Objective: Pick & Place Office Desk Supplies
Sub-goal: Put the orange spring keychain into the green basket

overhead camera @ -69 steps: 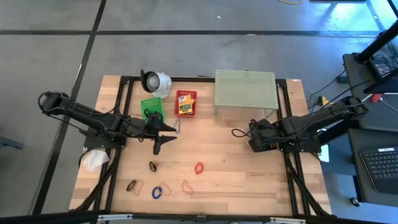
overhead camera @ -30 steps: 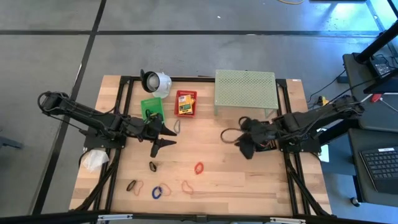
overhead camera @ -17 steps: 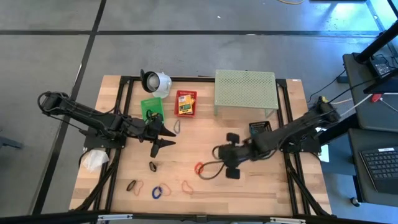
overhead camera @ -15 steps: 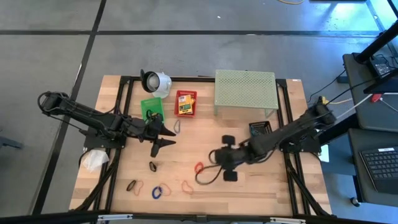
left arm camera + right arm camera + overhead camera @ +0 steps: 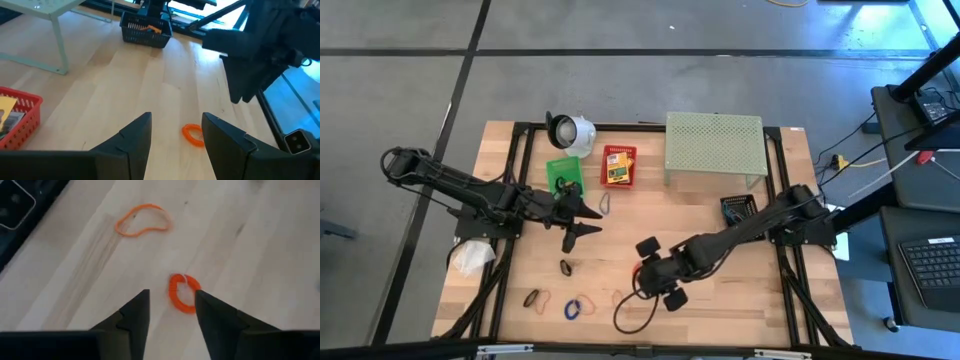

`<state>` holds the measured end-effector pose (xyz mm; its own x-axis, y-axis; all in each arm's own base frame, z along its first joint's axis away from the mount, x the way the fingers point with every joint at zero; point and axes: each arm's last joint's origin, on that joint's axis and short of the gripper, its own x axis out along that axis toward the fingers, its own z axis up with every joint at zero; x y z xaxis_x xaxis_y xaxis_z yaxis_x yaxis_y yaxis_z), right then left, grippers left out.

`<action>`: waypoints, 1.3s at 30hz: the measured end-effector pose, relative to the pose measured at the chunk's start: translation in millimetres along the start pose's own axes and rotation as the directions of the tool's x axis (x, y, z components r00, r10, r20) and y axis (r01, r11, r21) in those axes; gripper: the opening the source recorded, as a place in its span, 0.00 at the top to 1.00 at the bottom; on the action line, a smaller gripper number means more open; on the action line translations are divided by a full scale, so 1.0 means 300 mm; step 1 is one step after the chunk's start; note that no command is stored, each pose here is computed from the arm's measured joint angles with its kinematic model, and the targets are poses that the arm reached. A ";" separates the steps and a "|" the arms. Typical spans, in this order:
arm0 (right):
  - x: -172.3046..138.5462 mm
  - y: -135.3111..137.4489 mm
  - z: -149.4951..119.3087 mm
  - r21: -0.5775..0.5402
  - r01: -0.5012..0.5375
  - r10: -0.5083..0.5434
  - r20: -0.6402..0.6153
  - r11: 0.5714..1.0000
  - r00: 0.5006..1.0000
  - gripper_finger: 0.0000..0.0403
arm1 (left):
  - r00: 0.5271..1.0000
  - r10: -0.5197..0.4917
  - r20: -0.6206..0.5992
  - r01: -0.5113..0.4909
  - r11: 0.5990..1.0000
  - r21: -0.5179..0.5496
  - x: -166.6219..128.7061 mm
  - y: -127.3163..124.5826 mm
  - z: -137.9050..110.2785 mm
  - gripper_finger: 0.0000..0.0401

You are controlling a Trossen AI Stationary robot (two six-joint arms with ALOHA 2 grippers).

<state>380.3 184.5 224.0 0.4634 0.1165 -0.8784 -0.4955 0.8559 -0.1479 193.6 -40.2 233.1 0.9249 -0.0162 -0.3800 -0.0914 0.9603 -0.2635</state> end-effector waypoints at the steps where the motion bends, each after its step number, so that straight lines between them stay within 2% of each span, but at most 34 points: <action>1: 0.014 -0.001 0.001 -0.005 -0.001 0.001 -0.009 1.000 1.000 0.58 | 1.000 0.003 -0.006 -0.003 1.000 0.001 0.000 0.001 -0.002 0.58; 5: 0.061 -0.004 -0.010 -0.019 0.062 -0.063 -0.062 0.998 0.996 0.48 | 1.000 0.008 -0.020 -0.008 1.000 0.004 0.000 0.003 -0.007 0.58; 10: 0.083 -0.012 -0.007 -0.008 0.041 -0.041 -0.048 0.999 0.998 0.42 | 1.000 0.008 -0.019 -0.008 1.000 0.004 0.000 0.002 -0.006 0.58; 23: 0.126 -0.071 -0.014 0.063 -0.039 0.040 -0.015 0.997 0.999 0.47 | 1.000 0.008 -0.018 -0.007 1.000 0.008 0.000 0.002 -0.006 0.58; 39: 0.272 -0.076 -0.066 0.090 -0.094 0.103 -0.101 0.991 0.989 0.47 | 1.000 0.008 -0.018 -0.007 1.000 0.022 0.000 0.002 -0.006 0.58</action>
<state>414.8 164.3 146.7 0.3329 0.1525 -0.9305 -0.4688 0.8830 -0.0230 192.9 -40.0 231.3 0.9174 -0.0137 -0.3977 -0.0902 0.9663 -0.2412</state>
